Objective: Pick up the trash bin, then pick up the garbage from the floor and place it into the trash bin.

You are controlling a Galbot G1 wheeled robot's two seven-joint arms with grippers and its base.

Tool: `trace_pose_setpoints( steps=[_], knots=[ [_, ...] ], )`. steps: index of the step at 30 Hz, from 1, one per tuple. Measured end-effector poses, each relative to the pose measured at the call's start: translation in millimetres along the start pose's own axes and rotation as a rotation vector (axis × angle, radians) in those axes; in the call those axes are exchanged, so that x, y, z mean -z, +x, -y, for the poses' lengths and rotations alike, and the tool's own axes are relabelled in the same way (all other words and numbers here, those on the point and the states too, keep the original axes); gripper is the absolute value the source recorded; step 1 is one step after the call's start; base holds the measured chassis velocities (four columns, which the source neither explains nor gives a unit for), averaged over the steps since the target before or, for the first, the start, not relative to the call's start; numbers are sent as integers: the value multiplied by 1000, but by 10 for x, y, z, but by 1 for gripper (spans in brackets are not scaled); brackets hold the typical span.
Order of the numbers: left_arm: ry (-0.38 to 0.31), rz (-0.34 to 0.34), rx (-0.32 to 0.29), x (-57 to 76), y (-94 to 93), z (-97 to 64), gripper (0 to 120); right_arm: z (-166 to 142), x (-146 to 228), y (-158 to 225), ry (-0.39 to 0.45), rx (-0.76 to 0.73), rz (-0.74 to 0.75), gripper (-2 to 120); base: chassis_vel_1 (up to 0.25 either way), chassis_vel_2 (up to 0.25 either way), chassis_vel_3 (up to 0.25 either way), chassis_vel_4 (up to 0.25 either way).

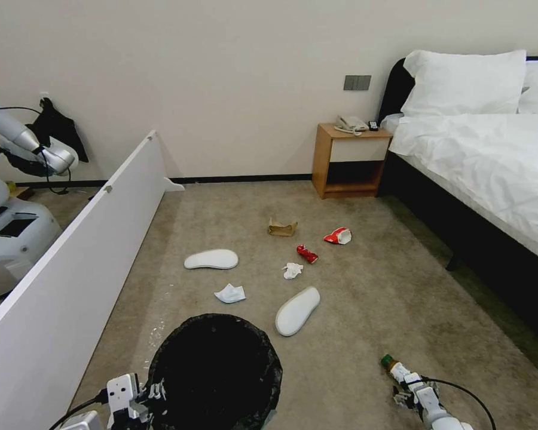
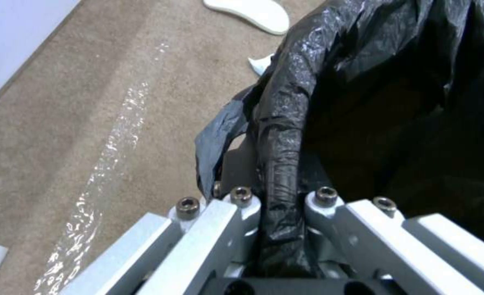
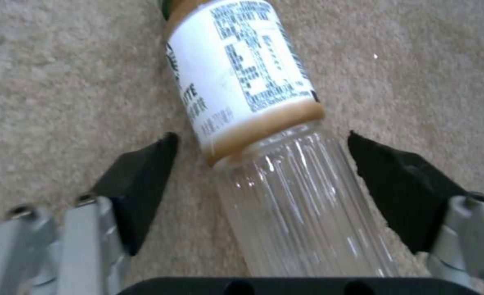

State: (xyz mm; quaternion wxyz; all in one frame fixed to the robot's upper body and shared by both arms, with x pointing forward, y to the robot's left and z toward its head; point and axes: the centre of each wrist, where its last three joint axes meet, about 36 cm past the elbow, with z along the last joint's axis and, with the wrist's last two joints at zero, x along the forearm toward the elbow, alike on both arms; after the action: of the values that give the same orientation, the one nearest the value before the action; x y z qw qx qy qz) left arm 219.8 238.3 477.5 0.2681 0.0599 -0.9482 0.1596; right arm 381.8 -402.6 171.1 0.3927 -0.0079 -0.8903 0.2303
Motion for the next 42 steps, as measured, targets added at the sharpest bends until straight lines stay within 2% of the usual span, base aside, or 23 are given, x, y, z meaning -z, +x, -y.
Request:
trace_pose_setpoints(
  steps=[2,3,4,6,7,9,15,21,26,28,30,31,33,35,38,41,42],
  knots=[
    [0,0,0,0,-1,2,4,0,2,-8,-2,0,-3,76,0,0,0,0],
    [0,0,-1,0,-2,3,4,15,4,-21,-6,-4,-12,67,0,0,0,0],
    [0,0,-1,0,-2,3,4,15,4,-21,-6,-4,-12,67,0,0,0,0],
    [0,0,-2,2,0,6,4,22,-15,-21,-3,-7,-21,53,0,0,0,0],
    [0,0,-2,2,0,6,4,22,-15,-21,-3,-7,-21,53,0,0,0,0],
    [-1,0,-2,3,6,7,4,31,-49,-12,-1,-12,-29,42,0,0,0,0],
    [-4,-1,-1,3,10,2,4,28,-135,38,-1,-23,-40,31,0,0,0,0],
    [-5,1,-4,11,10,3,4,52,-174,86,-2,-28,-40,30,0,0,0,0],
    [-8,-1,-10,12,8,4,4,117,-227,253,-34,-40,-9,30,0,0,0,0],
    [-9,-1,-14,14,5,6,4,166,-214,333,-48,-52,32,30,0,0,0,0],
    [-9,-1,-21,20,-6,8,4,277,-165,474,-71,-88,179,30,0,0,0,0],
    [-9,-1,-21,20,-6,8,4,277,-165,474,-71,-88,179,30,0,0,0,0],
    [-6,-2,-26,24,-7,6,4,371,-93,625,-108,-122,323,30,0,0,0,0],
    [-6,-5,-29,20,-4,7,4,393,-68,673,-132,-126,365,30,0,0,0,0],
    [-12,-23,-44,-7,6,22,4,492,134,916,-211,-136,588,30,0,0,0,0],
    [-13,-24,-45,-8,6,23,4,496,149,932,-214,-135,598,30,0,0,0,0],
    [-15,-27,-48,-11,6,26,4,517,235,1015,-232,-129,646,30,0,0,0,0]
  ],
)
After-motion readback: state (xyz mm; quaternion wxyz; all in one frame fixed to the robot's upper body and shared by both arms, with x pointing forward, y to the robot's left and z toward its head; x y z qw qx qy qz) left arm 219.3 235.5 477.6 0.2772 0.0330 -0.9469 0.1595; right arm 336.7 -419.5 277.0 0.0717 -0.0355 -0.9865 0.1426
